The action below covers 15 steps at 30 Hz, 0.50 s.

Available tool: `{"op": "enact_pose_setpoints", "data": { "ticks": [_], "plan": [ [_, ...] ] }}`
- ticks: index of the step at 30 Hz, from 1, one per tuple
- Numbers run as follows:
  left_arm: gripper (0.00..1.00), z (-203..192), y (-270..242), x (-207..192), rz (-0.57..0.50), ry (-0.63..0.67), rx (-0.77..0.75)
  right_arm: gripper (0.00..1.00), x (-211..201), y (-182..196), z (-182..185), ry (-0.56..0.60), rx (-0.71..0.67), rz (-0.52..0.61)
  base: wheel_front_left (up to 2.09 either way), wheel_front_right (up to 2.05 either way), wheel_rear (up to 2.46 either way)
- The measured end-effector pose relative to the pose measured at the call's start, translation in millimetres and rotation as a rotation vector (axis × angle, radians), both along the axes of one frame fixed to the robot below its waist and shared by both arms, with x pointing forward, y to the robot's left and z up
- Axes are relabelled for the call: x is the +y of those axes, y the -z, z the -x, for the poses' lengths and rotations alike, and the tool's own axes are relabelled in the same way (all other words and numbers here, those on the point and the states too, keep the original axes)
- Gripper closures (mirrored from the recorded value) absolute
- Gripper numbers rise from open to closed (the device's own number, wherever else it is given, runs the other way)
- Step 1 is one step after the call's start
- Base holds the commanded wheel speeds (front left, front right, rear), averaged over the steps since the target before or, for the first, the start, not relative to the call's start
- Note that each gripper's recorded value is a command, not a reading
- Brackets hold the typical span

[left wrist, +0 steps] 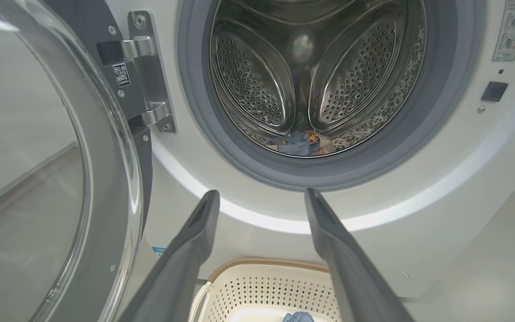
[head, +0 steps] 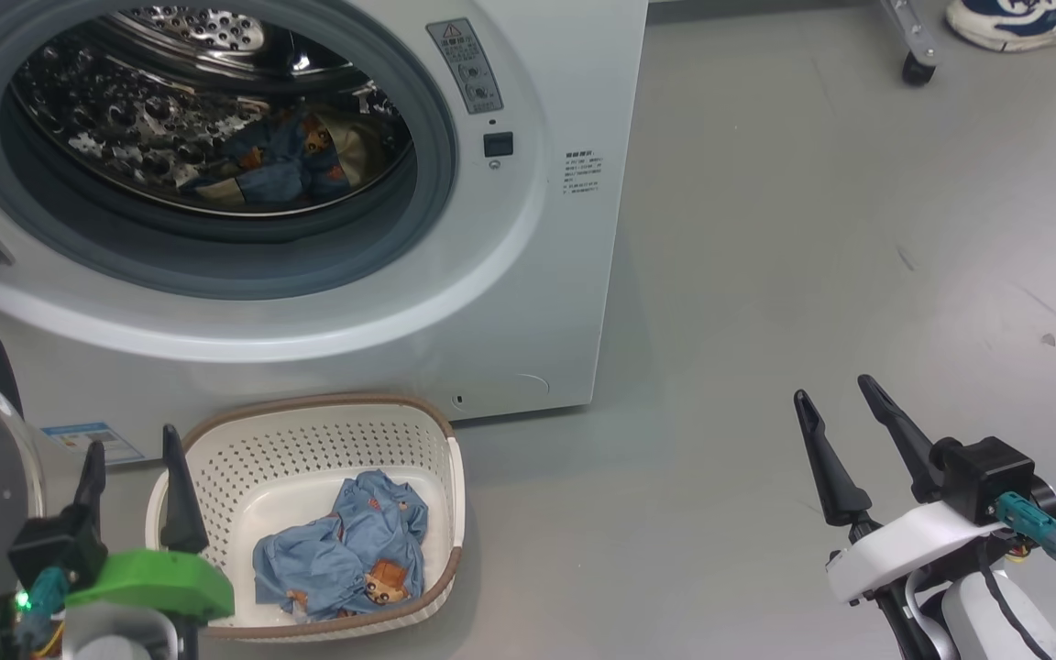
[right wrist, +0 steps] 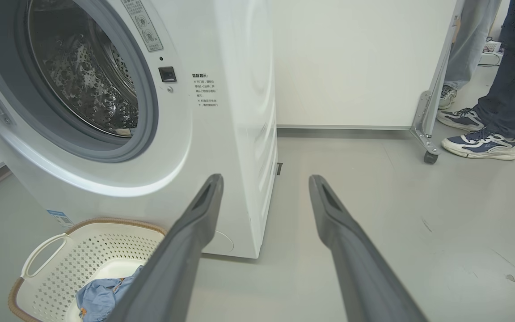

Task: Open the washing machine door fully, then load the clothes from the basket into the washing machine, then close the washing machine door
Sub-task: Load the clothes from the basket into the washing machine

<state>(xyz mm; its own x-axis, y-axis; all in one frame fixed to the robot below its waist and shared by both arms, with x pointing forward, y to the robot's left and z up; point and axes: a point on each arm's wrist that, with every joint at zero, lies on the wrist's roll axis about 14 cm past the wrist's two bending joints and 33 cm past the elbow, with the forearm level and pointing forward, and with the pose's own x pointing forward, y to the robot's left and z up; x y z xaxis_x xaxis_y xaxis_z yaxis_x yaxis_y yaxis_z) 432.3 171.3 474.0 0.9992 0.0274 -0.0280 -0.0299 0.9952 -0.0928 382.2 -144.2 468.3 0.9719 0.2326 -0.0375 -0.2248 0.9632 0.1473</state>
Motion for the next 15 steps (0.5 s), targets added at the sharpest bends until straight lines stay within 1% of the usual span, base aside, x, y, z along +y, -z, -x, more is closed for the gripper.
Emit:
{"op": "enact_pose_setpoints", "data": {
  "ticks": [5,15],
  "plan": [
    [0.00,19.6,2.3,0.6,-0.002,0.004,0.006,0.00,-2.0,-4.5,7.3,0.006,-0.012,0.001,0.00,0.00,0.00],
    [0.00,48.4,-2.2,9.7,0.018,-0.026,-0.009,0.00,-1.6,-15.5,17.1,0.006,-0.044,-0.001,0.00,0.00,0.00]
  ]
}}
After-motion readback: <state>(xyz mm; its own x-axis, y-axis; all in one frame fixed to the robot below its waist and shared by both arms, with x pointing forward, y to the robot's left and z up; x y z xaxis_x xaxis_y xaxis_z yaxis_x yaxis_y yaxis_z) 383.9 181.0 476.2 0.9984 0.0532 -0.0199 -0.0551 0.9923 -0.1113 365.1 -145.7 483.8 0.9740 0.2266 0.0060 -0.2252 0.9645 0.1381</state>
